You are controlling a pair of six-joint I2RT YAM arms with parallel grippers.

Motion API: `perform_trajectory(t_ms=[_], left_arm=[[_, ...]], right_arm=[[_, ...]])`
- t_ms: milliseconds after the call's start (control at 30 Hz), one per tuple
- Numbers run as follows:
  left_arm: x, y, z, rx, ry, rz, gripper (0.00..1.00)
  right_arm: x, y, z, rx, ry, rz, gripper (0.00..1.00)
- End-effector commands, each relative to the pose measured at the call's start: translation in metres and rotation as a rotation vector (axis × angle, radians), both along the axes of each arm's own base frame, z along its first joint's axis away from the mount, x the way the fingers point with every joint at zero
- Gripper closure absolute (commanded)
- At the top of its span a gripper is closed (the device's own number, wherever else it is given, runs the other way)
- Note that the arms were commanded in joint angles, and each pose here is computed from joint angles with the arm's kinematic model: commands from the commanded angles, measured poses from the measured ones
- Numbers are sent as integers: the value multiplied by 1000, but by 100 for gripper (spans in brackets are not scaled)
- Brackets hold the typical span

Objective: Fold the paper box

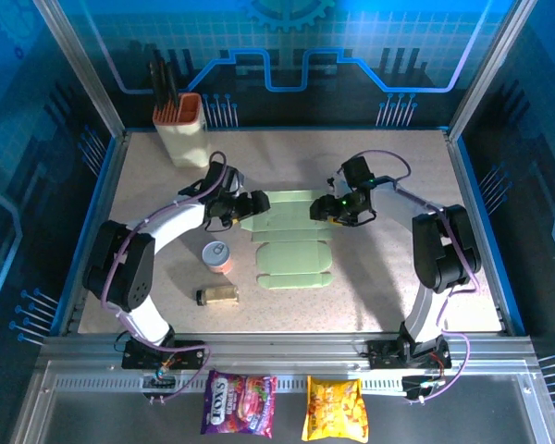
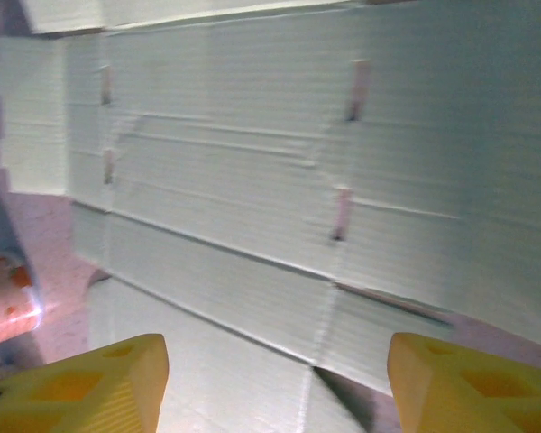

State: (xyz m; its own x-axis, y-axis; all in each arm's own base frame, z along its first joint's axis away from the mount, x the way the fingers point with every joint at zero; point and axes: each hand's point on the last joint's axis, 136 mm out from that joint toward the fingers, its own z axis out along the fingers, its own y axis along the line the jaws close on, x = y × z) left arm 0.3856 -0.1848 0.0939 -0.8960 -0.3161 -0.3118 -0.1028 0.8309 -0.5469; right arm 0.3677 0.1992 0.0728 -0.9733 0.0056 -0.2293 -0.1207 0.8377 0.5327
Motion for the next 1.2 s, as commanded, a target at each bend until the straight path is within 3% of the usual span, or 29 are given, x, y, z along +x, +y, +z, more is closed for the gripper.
perform_trajectory(t_ms=[0,267,500,933,1167], left_arm=[[-19,-1,-4,-8,29,-33,10],[-32,-11,-17,-74,57,-35,14],[-35,-22,-31,-112,91,-35,21],[-35,-22,-49,-14,134,-21,26],[-36,-17,-57,42,161,-13,26]], right_arm=[[-8,36,13,115,11,94,36],[-18,74,-4,128,68,178,44],[-20,79,-26,79,114,190,52],[-30,57,-71,-71,191,164,59],[-34,52,-77,-93,196,163,59]])
